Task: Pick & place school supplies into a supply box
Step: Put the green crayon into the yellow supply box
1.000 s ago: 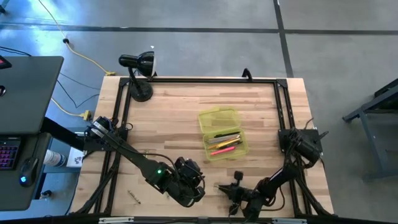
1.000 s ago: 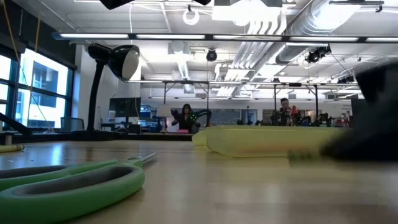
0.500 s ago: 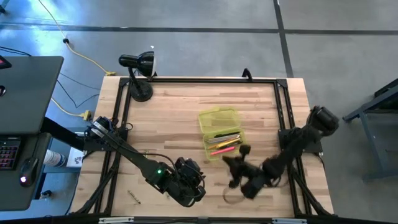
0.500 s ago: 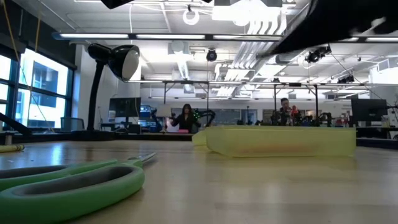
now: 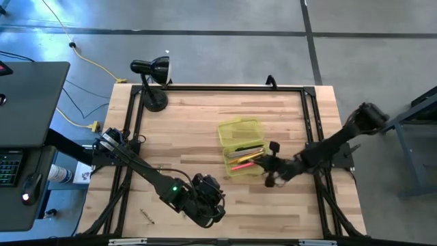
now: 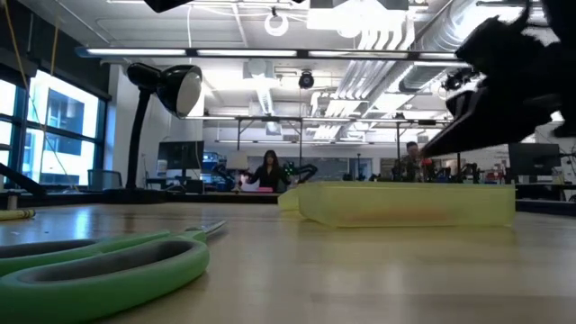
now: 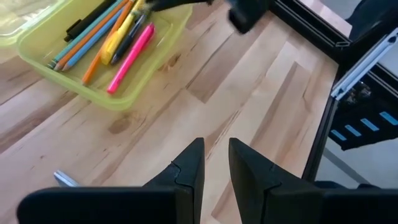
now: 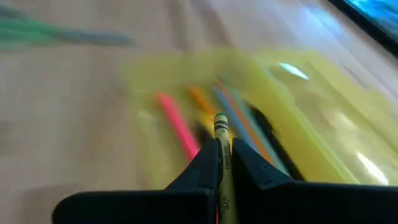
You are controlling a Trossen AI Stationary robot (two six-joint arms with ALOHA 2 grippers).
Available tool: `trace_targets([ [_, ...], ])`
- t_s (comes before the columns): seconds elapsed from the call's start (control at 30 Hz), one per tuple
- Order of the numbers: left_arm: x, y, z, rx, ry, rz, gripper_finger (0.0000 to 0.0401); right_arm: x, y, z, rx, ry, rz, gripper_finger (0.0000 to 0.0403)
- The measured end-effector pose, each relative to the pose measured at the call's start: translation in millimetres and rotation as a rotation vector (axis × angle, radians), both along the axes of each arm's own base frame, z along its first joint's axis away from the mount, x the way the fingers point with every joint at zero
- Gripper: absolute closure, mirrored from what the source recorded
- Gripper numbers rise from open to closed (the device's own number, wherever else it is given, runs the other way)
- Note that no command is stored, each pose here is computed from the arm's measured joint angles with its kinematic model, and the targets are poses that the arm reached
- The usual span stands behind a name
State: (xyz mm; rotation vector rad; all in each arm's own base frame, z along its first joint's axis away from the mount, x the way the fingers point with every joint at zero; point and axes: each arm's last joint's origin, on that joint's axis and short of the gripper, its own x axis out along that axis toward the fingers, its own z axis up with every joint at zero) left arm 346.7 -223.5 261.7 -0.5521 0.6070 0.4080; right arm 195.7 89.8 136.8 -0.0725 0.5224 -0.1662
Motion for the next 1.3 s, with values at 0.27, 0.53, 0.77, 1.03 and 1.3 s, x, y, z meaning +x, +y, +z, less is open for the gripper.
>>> trace_targets([
  [0.27, 2, 3, 0, 0.001, -0.006, 0.013, 0.0295, -22, -40, -15, 0.159, -0.152, 0.179, 0.0398],
  [0.53, 16, 25, 0, -0.035, 0.018, 0.040, 0.0295, -12, -41, -5, 0.163, -0.213, 0.220, 0.0397],
  [0.77, 23, 37, -1, -0.086, 0.053, 0.027, 0.0295, -2, -39, -15, 0.142, -0.144, 0.191, 0.0397],
  [1.03, 23, 36, -1, -0.072, 0.054, 0.011, 0.0295, -1, -40, -37, 0.118, -0.038, 0.120, 0.0397],
  [1.3, 22, 36, -1, -0.072, 0.055, 0.009, 0.0295, 0, -40, -38, 0.112, -0.054, 0.103, 0.0374],
])
